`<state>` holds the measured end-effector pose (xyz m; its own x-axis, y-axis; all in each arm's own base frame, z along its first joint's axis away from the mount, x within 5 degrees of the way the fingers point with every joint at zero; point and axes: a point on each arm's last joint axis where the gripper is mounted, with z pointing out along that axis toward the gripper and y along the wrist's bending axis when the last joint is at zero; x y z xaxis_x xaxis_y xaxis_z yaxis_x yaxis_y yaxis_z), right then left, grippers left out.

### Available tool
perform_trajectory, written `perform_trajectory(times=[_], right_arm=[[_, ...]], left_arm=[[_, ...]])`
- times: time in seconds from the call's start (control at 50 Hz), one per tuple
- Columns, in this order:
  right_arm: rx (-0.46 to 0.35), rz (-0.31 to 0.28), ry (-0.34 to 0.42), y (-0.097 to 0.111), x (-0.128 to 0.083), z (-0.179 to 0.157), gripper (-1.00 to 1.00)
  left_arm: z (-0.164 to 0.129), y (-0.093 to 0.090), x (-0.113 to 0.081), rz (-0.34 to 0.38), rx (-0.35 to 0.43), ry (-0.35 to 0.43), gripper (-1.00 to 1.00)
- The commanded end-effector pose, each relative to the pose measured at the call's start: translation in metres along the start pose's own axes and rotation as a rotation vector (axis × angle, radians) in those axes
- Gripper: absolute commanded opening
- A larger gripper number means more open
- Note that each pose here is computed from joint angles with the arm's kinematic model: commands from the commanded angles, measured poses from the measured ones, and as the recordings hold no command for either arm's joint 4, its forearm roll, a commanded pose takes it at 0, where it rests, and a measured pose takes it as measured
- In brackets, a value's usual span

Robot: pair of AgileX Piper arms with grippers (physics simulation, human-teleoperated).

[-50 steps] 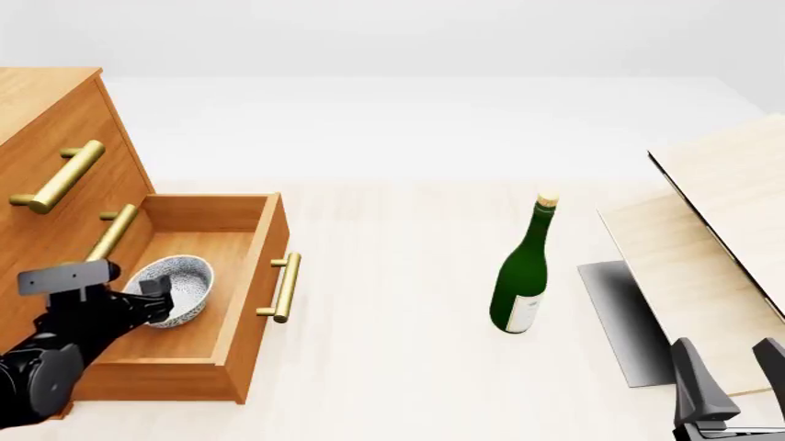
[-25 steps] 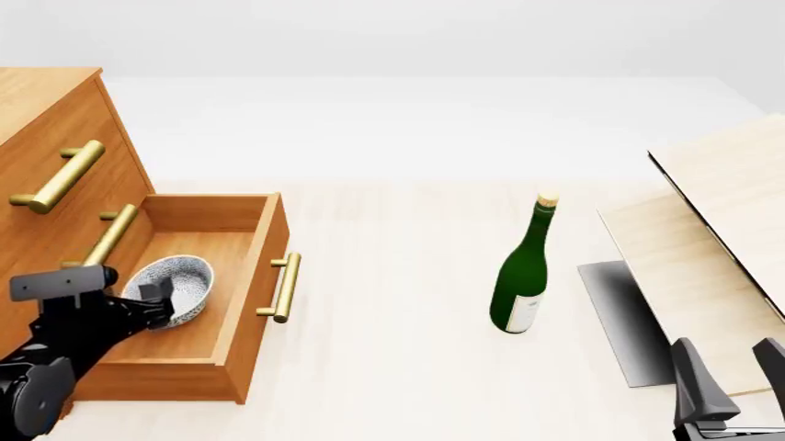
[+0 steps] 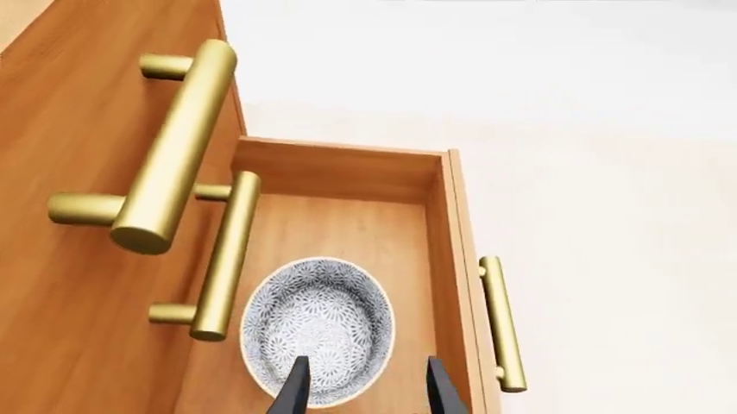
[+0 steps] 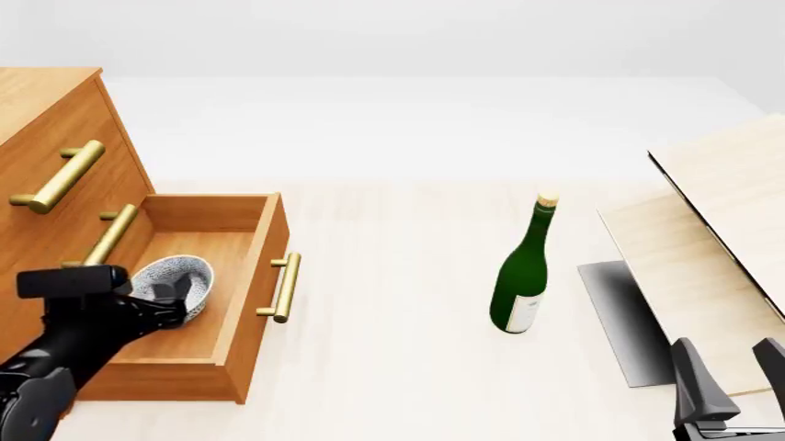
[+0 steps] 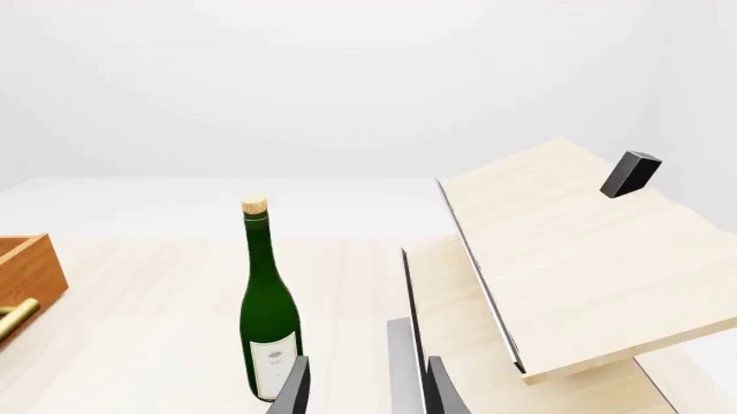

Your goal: Put the bowl in the bottom drawer of the cabinet and close it.

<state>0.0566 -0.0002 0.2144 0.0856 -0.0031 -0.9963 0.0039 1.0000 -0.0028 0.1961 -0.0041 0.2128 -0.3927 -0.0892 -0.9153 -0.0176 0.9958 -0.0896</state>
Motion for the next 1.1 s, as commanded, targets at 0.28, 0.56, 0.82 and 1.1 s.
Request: perform_trajectory(times=[0.28,0.56,0.82,1.1], right_arm=[[0.000,0.000,0.000,0.000,0.000,0.000,1.00],[0.000,0.000,0.000,0.000,0.000,0.000,1.00],[0.000,0.000,0.000,0.000,0.000,0.000,1.00],[0.000,0.000,0.000,0.000,0.000,0.000,1.00]], left_arm=[[-0.019,-0.025,-0.009,0.032,0.124,-0.049,1.00],[-0.024,-0.036,-0.012,0.055,0.186,-0.060,1.00],[-0.034,-0.048,-0.016,0.088,0.255,-0.087,1.00],[-0.043,-0.057,-0.019,0.110,0.313,-0.106,1.00]])
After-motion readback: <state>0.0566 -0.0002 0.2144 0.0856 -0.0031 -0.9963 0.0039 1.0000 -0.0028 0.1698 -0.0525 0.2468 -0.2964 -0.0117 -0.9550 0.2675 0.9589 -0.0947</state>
